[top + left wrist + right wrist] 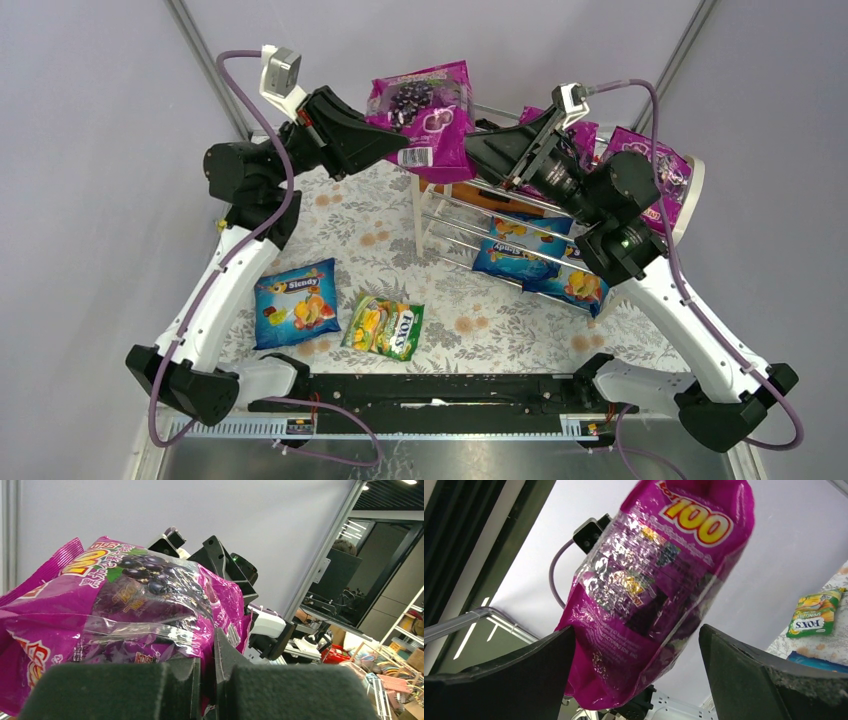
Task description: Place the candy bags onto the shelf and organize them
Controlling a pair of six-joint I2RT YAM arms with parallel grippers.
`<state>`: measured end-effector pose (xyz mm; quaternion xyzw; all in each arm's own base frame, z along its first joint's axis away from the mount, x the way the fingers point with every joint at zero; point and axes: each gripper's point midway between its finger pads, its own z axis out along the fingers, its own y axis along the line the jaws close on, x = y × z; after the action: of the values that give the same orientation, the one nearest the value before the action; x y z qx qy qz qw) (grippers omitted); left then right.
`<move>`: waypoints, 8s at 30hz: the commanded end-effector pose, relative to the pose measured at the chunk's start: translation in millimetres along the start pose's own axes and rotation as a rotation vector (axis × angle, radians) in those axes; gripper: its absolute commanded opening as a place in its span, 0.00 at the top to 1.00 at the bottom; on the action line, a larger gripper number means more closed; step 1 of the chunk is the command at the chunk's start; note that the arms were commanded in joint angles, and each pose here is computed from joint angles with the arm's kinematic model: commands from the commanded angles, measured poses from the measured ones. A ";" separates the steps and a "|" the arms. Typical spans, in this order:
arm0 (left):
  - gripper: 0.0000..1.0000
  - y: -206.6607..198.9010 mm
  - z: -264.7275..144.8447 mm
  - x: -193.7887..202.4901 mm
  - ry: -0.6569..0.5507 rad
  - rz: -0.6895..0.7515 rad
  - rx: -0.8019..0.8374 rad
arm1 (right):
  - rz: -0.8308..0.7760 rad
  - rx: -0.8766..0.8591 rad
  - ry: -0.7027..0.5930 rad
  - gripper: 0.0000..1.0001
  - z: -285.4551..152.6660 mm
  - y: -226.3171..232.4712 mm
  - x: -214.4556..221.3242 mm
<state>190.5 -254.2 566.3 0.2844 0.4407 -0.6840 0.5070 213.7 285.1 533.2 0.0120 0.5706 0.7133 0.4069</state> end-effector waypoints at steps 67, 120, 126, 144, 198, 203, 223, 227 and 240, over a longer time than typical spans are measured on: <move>1.00 -42.5 16.1 45.8 0.114 0.152 0.265 | 0.226 -0.029 -0.153 0.23 -24.1 -1.1 -10.7; 0.01 110.6 -135.9 2.2 -0.159 0.307 -1.063 | -0.123 0.457 -0.295 0.48 32.6 -116.4 -127.2; 0.01 111.0 -136.1 4.7 -0.151 0.307 -1.058 | -0.159 0.548 -0.203 0.32 34.3 -139.1 -120.4; 0.01 112.2 -131.1 12.0 -0.129 0.292 -1.022 | -0.472 0.751 -0.097 0.00 12.2 -137.5 -142.1; 0.01 117.4 -122.6 23.7 -0.102 0.237 -0.954 | -0.498 1.045 0.219 0.54 -77.2 -220.5 -74.5; 0.01 120.1 -123.2 24.8 -0.098 0.234 -0.960 | -0.420 1.031 0.182 0.51 -86.9 -219.0 -64.1; 0.01 116.7 -120.3 25.2 -0.100 0.226 -0.938 | -0.189 0.775 0.142 0.53 -57.8 -187.9 -67.6; 0.01 118.5 -119.5 27.0 -0.096 0.219 -0.935 | -0.308 0.903 0.115 0.46 -70.9 -200.2 -88.7; 0.01 119.8 -118.7 28.6 -0.094 0.209 -0.928 | -0.391 0.842 0.061 0.37 -47.7 -176.1 -116.5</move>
<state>287.8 -171.3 436.5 0.0333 0.6693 -0.3598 0.6492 352.1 183.3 425.3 0.0472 0.8129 0.3447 0.4670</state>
